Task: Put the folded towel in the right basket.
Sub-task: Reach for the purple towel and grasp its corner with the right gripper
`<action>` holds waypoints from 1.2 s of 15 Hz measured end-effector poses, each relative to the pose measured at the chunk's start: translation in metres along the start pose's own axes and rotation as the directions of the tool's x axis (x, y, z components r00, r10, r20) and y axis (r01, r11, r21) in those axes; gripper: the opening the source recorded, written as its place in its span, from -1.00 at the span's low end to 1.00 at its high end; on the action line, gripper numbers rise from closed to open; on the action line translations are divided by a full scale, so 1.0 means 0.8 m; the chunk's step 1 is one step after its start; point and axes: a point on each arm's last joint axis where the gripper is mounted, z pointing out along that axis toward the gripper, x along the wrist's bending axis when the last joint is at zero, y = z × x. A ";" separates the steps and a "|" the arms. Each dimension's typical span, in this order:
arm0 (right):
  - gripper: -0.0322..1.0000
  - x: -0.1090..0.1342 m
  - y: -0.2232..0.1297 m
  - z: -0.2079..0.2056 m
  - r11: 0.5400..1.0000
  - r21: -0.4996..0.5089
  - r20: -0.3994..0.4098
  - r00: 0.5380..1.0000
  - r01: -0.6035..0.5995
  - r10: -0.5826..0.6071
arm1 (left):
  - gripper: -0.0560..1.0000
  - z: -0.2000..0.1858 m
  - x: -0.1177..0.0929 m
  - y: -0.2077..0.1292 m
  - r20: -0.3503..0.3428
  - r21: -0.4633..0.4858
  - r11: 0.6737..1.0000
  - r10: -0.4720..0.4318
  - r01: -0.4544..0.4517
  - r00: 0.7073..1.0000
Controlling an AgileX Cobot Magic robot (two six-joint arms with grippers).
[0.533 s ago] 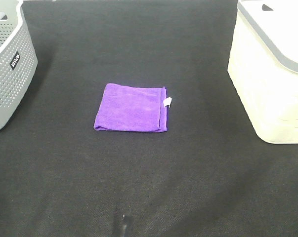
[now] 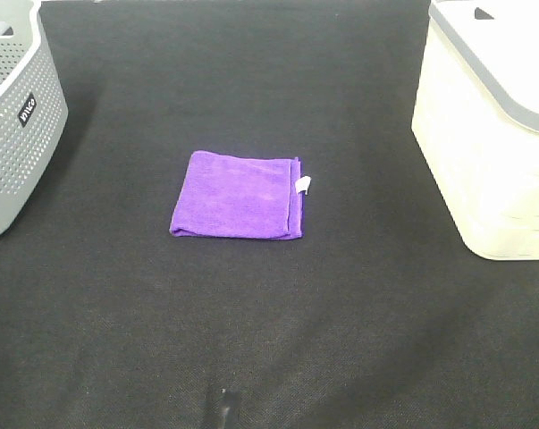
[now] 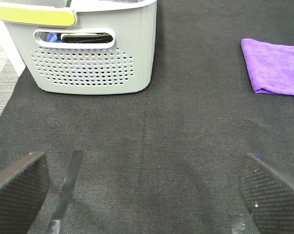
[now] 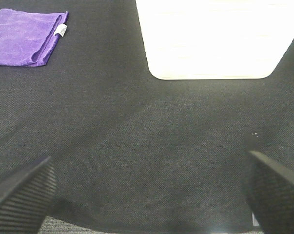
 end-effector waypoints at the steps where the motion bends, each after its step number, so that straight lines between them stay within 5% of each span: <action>1: 0.97 0.000 0.000 0.000 1.000 0.000 0.000 1.000 0.000 0.000 | 0.98 0.000 0.000 0.000 0.000 0.000 1.000 0.000 0.000 1.000; 18: 0.97 0.000 0.000 0.000 1.000 0.000 0.000 1.000 0.000 0.000 | 0.98 0.000 0.000 0.000 0.000 0.000 1.000 0.000 0.000 1.000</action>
